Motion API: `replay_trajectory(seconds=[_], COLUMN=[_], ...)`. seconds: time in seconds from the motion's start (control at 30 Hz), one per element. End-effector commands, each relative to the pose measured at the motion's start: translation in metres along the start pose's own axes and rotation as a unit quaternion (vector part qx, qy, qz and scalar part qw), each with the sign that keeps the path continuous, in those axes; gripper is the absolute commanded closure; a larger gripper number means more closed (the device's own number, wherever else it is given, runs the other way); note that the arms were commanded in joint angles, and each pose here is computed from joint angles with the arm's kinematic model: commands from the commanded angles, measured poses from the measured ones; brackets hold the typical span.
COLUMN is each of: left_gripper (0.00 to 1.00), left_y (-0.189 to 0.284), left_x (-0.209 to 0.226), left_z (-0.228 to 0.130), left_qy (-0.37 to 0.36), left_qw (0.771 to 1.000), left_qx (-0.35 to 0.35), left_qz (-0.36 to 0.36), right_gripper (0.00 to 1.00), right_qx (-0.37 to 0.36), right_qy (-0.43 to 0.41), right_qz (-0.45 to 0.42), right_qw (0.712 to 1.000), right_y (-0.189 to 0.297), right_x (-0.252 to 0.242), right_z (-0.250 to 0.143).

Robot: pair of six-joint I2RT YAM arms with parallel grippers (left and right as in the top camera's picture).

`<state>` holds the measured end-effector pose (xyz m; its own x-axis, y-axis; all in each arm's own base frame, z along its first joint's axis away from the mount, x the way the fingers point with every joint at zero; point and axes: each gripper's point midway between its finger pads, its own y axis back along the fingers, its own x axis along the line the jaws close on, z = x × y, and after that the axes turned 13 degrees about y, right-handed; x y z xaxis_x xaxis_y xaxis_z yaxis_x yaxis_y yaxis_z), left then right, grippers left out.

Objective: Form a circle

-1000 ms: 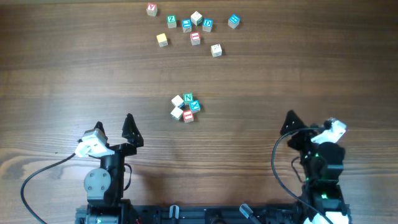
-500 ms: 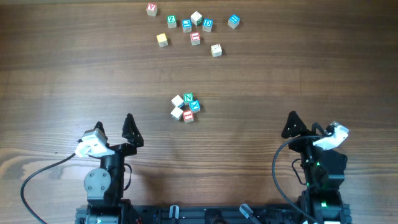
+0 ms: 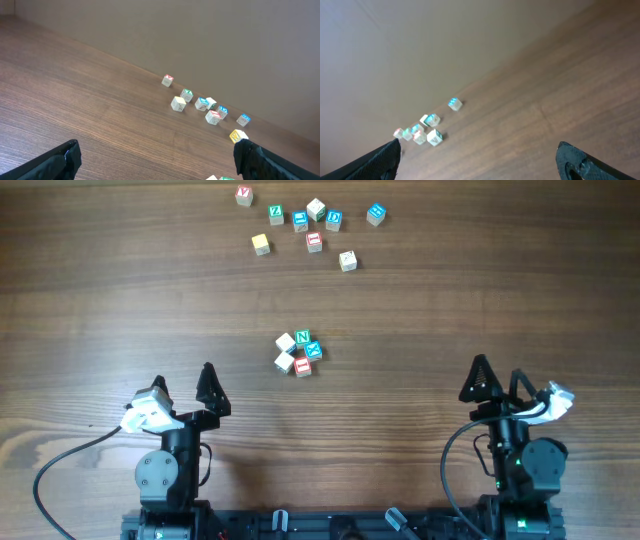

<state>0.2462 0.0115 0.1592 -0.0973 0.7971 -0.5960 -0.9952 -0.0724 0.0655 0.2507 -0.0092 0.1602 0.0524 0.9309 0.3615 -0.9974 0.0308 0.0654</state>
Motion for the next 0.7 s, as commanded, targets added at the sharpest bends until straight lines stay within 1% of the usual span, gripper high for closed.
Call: replay_trajectory(seconds=[0.0,0.67], left_gripper=[0.0,0.0], left_y=[0.0003,0.0003], left_x=[0.002,0.002], left_z=[0.0018,0.0018], left_qy=[-0.001,-0.001], left_qw=[1.0,1.0], left_qx=[-0.005,-0.005], left_qz=[0.005,0.005], right_gripper=[0.0,0.0], right_qx=[-0.033,-0.035], right_qy=[0.005,0.006], right_qz=[0.01,0.011], right_qw=[0.999,0.999], right_y=[0.0046,0.0051], right_x=[0.0053,0.0056], right_z=[0.0141,0.0149])
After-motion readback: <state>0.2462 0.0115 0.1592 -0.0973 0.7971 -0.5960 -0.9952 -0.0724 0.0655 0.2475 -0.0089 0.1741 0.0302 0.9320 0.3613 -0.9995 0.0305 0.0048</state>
